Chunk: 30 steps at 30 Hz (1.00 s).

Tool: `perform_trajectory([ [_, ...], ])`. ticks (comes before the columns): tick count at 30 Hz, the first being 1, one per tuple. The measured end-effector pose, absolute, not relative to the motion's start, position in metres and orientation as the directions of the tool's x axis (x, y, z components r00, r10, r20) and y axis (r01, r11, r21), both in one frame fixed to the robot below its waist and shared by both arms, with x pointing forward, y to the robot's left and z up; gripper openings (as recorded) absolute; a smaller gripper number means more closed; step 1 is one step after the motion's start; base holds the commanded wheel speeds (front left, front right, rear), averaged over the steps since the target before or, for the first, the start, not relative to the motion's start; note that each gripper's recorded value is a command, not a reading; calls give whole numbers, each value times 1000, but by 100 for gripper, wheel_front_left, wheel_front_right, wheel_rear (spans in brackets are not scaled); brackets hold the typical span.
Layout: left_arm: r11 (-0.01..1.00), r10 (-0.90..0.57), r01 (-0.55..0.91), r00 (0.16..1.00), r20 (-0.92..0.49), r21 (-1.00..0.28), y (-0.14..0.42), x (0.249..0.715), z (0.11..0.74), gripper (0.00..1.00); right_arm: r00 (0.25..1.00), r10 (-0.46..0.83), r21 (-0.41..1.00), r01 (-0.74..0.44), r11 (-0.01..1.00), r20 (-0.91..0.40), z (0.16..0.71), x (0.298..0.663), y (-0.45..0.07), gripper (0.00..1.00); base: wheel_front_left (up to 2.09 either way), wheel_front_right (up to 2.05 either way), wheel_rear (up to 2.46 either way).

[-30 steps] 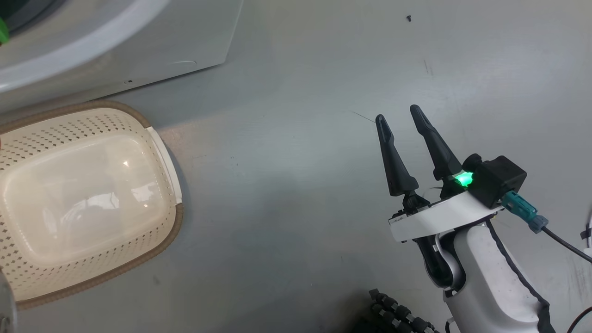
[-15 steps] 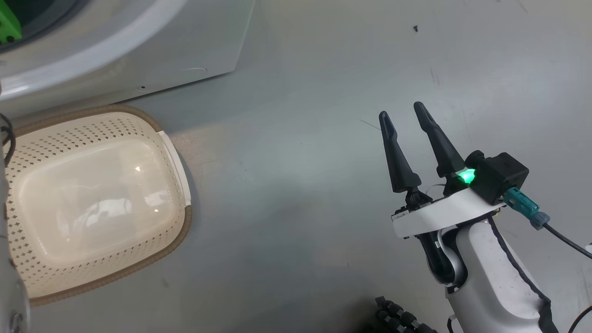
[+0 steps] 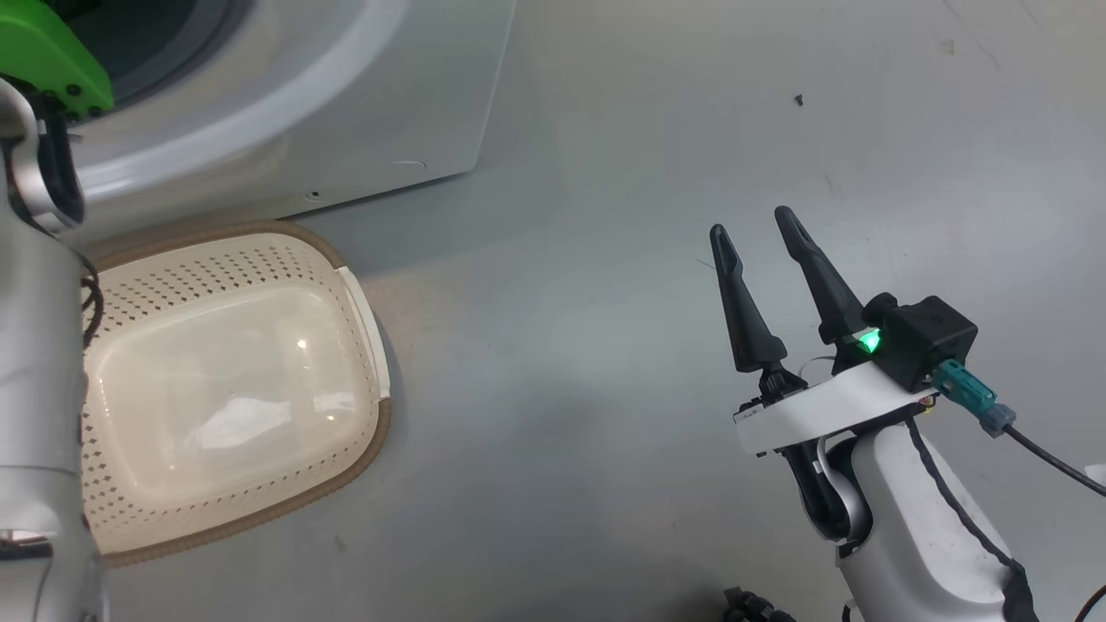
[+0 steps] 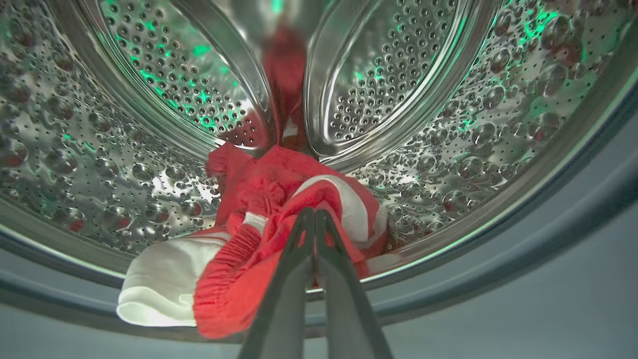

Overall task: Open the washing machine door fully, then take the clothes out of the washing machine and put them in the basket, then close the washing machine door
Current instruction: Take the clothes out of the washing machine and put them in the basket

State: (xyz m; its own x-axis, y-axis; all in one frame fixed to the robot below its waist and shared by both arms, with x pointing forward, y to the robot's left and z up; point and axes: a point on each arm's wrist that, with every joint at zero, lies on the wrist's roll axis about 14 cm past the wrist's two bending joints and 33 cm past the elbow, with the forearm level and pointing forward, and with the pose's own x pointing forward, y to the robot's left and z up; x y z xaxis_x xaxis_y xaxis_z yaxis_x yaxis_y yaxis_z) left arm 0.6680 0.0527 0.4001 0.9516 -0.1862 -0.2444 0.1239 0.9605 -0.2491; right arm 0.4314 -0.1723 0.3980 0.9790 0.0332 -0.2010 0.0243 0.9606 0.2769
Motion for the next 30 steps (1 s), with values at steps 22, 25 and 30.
perform_trajectory([
  [22, 956, -173, 177, 984, 37, -235, 64, 601, 495, 0, 986, 75, 262, -33, 965, -152, 426, 401, -154, 100, 0, 0, 0],
  [25, 957, -164, 174, 985, 60, -231, 69, 596, 505, 0, 985, 82, 259, -41, 965, -149, 427, 397, -152, 100, 0, 0, 0],
  [30, 957, -152, 179, 979, 132, -226, 76, 581, 535, 0, 987, 86, 259, -48, 965, -136, 433, 389, -150, 100, 0, 0, 0],
])
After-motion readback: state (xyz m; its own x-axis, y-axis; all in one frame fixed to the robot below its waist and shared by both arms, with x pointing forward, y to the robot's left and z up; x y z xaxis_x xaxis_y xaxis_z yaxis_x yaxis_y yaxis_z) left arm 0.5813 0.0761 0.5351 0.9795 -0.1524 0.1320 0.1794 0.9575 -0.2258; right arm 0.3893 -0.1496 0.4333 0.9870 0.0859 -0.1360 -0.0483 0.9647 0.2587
